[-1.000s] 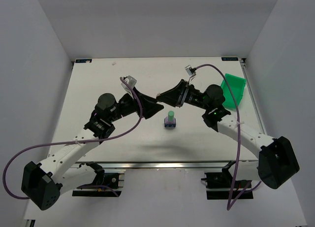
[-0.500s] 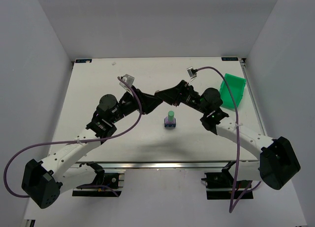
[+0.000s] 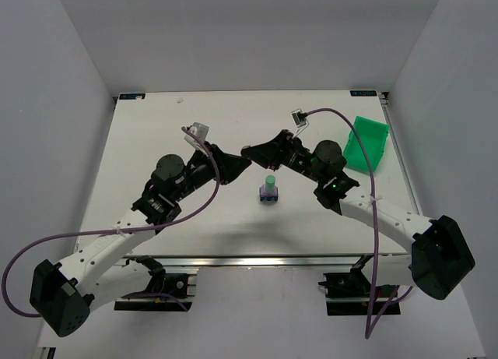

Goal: Build the wood block tower

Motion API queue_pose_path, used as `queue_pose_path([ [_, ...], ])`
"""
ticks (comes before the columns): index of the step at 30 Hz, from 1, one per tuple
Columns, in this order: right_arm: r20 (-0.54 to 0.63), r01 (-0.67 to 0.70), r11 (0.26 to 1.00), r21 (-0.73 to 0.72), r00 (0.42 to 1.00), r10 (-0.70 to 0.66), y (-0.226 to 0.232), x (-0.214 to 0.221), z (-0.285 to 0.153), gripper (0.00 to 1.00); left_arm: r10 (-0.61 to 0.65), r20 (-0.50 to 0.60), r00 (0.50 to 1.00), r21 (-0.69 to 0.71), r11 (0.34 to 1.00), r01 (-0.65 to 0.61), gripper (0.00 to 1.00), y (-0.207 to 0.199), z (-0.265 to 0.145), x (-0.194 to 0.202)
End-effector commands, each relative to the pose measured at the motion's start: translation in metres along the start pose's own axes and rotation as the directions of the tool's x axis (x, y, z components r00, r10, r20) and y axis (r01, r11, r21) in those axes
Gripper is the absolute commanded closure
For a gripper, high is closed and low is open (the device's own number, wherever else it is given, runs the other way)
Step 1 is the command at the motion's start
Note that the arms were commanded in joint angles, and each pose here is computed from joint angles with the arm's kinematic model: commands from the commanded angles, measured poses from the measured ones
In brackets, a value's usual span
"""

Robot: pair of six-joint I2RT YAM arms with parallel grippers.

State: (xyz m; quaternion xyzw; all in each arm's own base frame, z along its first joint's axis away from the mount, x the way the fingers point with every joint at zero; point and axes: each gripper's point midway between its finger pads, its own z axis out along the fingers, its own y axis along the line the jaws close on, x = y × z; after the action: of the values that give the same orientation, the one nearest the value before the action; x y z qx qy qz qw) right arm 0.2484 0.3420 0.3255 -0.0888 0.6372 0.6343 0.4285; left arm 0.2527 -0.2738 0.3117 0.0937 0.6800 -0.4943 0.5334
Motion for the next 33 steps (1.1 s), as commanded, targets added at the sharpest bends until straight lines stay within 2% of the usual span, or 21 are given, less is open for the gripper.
queue_pose_path([
  [1, -0.012, 0.041, 0.997, -0.068, 0.999, -0.042, 0.025, -0.004, -0.001, 0.61, 0.049, 0.103, 0.993, -0.204, 0.979, -0.027, 0.64, 0.037, -0.012, -0.023],
  [10, -0.032, 0.083, 0.992, -0.098, 0.996, -0.087, 0.030, -0.002, -0.001, 0.65, 0.066, 0.100, 0.993, -0.263, 0.964, -0.037, 0.65, 0.046, -0.022, -0.024],
  [14, -0.033, 0.106, 0.988, -0.116, 0.993, -0.111, 0.033, -0.003, -0.001, 0.70, 0.076, 0.072, 0.995, -0.255, 0.965, -0.055, 0.65, 0.045, -0.021, -0.020],
  [16, -0.042, 0.121, 0.984, -0.131, 0.991, -0.127, 0.035, -0.001, -0.001, 0.72, 0.092, 0.040, 0.995, -0.170, 0.982, -0.084, 0.62, 0.031, -0.020, -0.014],
  [19, -0.052, 0.148, 0.967, -0.206, 0.985, -0.162, 0.046, 0.001, -0.003, 0.76, 0.143, -0.022, 0.989, -0.037, 0.989, -0.144, 0.47, 0.010, -0.019, -0.004],
  [24, -0.061, 0.289, 0.903, -0.317, 0.944, -0.324, 0.065, 0.002, -0.010, 0.81, 0.221, -0.076, 0.972, 0.155, 0.966, -0.207, 0.30, -0.018, -0.026, 0.005],
  [27, -0.072, 0.381, 0.838, -0.390, 0.895, -0.440, 0.075, 0.007, -0.019, 0.83, 0.255, -0.080, 0.964, 0.184, 0.954, -0.237, 0.29, -0.024, -0.032, 0.005],
  [29, -0.080, 0.411, 0.805, -0.428, 0.870, -0.487, 0.079, 0.011, -0.027, 0.85, 0.272, -0.075, 0.959, 0.205, 0.946, -0.252, 0.36, -0.028, -0.034, 0.005],
  [30, -0.079, 0.443, 0.772, -0.457, 0.844, -0.531, 0.079, 0.016, -0.030, 0.85, 0.297, -0.070, 0.952, 0.257, 0.928, -0.271, 0.37, -0.035, -0.037, 0.008],
  [33, -0.106, 0.466, 0.751, -0.469, 0.814, -0.571, 0.076, 0.018, -0.033, 0.87, 0.332, -0.065, 0.941, 0.385, 0.878, -0.284, 0.36, -0.053, -0.047, 0.018],
])
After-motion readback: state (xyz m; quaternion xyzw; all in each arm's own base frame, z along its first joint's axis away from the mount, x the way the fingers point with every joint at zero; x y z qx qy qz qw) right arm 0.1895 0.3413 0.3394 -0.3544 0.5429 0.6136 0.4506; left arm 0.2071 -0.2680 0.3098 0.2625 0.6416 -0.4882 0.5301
